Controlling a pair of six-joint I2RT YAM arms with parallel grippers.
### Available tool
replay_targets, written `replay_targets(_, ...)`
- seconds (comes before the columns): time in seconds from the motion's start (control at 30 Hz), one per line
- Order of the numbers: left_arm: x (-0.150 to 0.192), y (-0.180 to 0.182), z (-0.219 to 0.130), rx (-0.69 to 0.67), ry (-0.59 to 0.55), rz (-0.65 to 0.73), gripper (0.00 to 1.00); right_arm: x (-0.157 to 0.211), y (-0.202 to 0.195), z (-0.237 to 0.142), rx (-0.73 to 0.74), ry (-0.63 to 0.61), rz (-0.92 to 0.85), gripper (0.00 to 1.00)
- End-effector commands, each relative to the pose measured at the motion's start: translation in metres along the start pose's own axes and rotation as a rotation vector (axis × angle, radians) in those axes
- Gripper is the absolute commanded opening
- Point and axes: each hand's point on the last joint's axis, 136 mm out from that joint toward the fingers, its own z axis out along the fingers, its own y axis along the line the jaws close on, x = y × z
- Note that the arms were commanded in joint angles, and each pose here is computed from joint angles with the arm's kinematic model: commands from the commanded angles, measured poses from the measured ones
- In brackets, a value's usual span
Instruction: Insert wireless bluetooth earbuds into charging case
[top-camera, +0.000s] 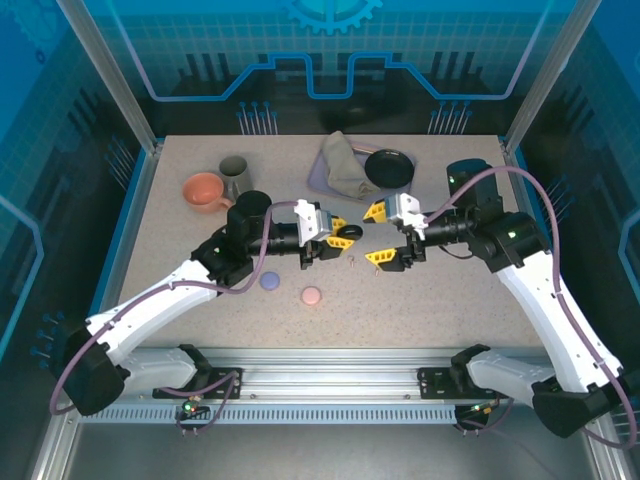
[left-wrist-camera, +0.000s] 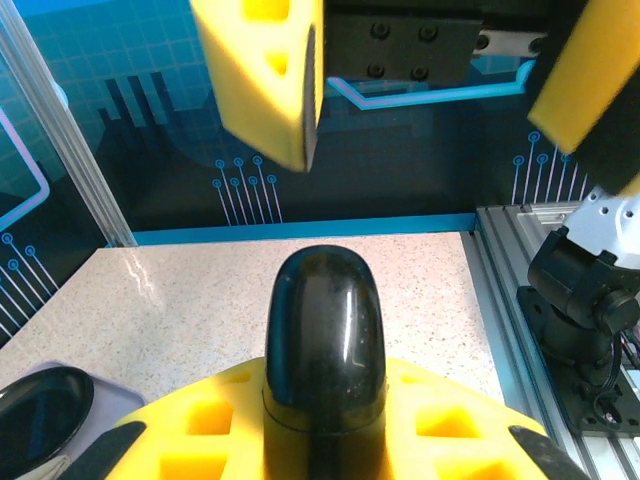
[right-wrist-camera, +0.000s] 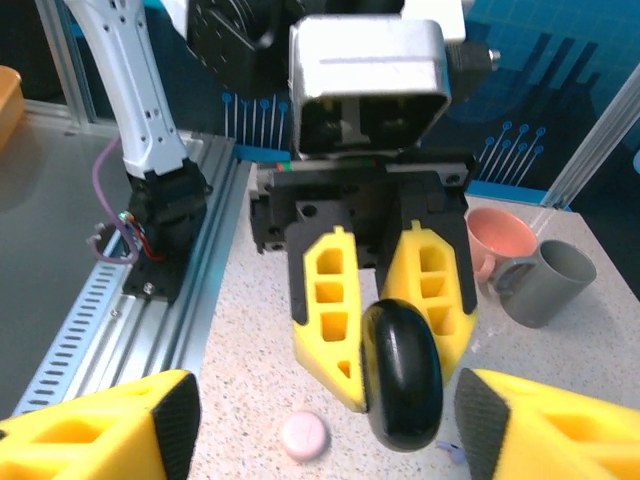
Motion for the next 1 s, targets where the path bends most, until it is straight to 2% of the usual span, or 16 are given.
replay_targets(0.0,-0.016,-0.006,-0.007,0.024,-0.03,0.058,0.0,-0.001,-0.006,0.005,0.01,0.041,-0.048,0.65)
replay_targets(0.33,-0.014,-0.008,-0.007,0.03,-0.03,0.06,0.0,0.006,-0.012,0.021,-0.008,0.066,-0.019,0.59)
replay_targets(0.53,-0.014,-0.007,-0.007,0.028,-0.032,0.06,0.0,0.008,-0.013,0.026,-0.019,0.07,0.001,0.49)
replay_targets(0.73,-0.012,-0.008,-0.006,0.029,-0.032,0.057,0.0,0.01,-0.013,0.027,-0.027,0.078,0.005,0.45)
replay_targets(0.97,-0.014,-0.008,-0.007,0.026,-0.035,0.062,0.0,0.01,-0.013,0.027,-0.034,0.082,0.008,0.35)
